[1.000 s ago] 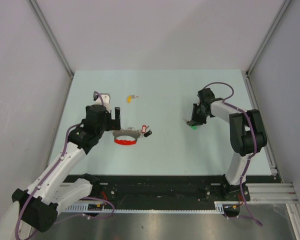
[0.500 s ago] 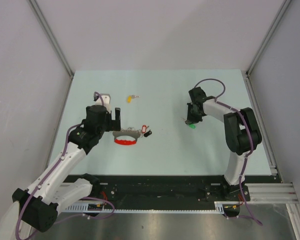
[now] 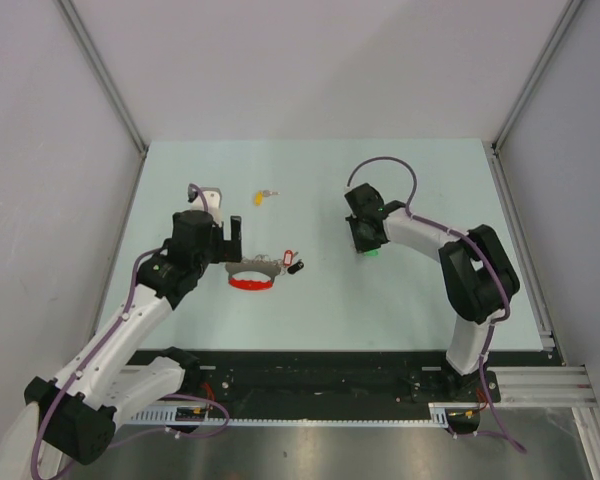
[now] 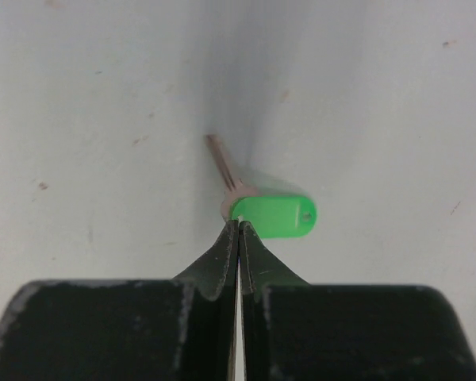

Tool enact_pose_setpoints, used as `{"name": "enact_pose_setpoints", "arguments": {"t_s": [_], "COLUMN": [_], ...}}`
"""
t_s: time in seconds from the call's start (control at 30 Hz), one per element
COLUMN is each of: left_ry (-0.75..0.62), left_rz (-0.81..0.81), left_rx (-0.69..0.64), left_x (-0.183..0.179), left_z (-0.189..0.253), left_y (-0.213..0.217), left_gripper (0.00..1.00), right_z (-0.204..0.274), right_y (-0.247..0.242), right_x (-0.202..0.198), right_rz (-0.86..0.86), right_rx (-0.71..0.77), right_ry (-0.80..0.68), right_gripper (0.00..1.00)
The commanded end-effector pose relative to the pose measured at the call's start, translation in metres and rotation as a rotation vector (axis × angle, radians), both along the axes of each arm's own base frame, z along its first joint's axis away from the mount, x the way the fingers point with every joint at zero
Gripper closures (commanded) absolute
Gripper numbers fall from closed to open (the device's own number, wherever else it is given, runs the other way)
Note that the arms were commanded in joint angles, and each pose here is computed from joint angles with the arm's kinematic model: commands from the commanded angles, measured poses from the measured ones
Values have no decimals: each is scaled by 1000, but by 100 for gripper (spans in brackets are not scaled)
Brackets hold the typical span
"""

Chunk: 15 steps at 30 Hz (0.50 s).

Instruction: Put the keys on the keyring

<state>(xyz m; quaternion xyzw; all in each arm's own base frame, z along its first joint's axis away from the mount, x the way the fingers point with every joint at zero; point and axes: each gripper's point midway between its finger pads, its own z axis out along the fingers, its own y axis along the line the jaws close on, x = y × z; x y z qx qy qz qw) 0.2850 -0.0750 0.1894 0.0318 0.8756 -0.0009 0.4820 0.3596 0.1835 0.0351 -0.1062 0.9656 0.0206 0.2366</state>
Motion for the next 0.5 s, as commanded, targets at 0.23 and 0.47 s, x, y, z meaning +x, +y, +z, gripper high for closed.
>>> {"name": "enact_pose_setpoints", "arguments": {"t_s": [0.23,0.47], "left_ry": [-55,-96], "left_rz": [-58,-234], "left_rx": [-31,-94], "left_x": [0,-4], "left_z": [14,23], "left_y": [-7,-36], "left_gripper": [0,0], "right_z": [55,100], "right_y": [47,69], "right_x": [-1,-11], "right_rz": [252,335], "right_rx": [-83,120], "right_ry": [-283,-503], "right_gripper": [100,100]}}
